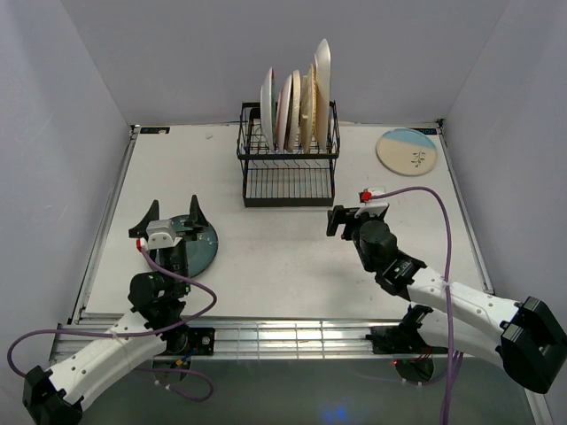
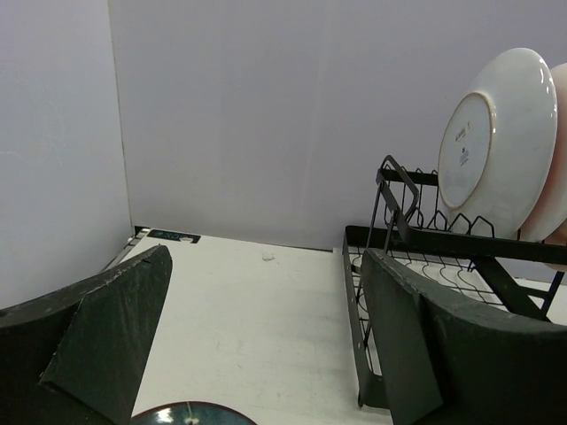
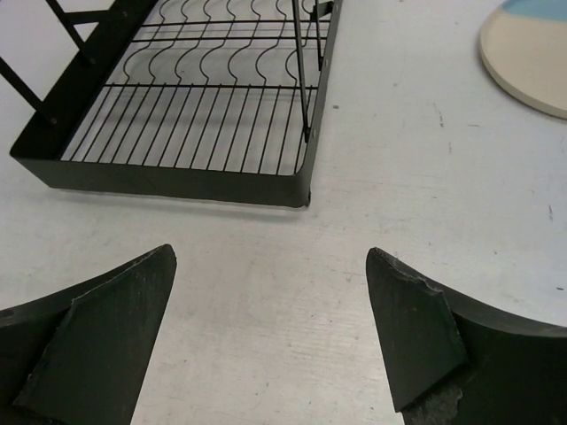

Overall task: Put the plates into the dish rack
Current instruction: Move the plate to the center of the board.

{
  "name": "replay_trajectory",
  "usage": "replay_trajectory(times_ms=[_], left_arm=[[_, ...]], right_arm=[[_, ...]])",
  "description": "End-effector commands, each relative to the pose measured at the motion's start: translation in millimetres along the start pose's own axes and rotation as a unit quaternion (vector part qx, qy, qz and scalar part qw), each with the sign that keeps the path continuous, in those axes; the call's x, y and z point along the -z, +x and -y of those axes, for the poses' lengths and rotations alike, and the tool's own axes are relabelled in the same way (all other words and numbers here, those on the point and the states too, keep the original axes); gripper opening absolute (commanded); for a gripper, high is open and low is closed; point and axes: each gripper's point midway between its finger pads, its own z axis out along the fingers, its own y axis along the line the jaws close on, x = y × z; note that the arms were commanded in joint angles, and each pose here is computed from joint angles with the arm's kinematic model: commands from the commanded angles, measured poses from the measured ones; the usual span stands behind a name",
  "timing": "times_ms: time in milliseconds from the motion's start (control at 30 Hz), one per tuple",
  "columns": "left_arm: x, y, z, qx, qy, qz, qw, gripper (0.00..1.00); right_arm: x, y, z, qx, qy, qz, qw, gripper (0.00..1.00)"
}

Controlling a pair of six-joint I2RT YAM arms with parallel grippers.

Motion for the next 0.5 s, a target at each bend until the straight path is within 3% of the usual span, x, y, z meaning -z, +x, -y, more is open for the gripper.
replay_trajectory(times_ms=[0, 167, 233, 467], left_arm=[[-2, -4, -1, -0.006, -0.003, 0.008, 1.0, 0.98], [-3, -5, -1, -0.008, -0.005, 0.008, 1.0, 0.98], [-3, -6, -2, -0.007, -0.008, 0.008, 1.0, 0.98], [-3, -10, -5, -0.002, -0.013, 0.011, 1.0, 0.98]], right_arm=[[-4, -26, 9, -0.008, 0.048, 0.023, 0.999, 0.94], [-4, -27, 19, -0.005, 0.079, 0.017, 0.997, 0.98], [-5, -30, 14, 0.0, 0.068, 0.014, 0.998, 0.9], [-17, -21, 31, 0.005, 0.102, -0.009, 0.995, 0.9]])
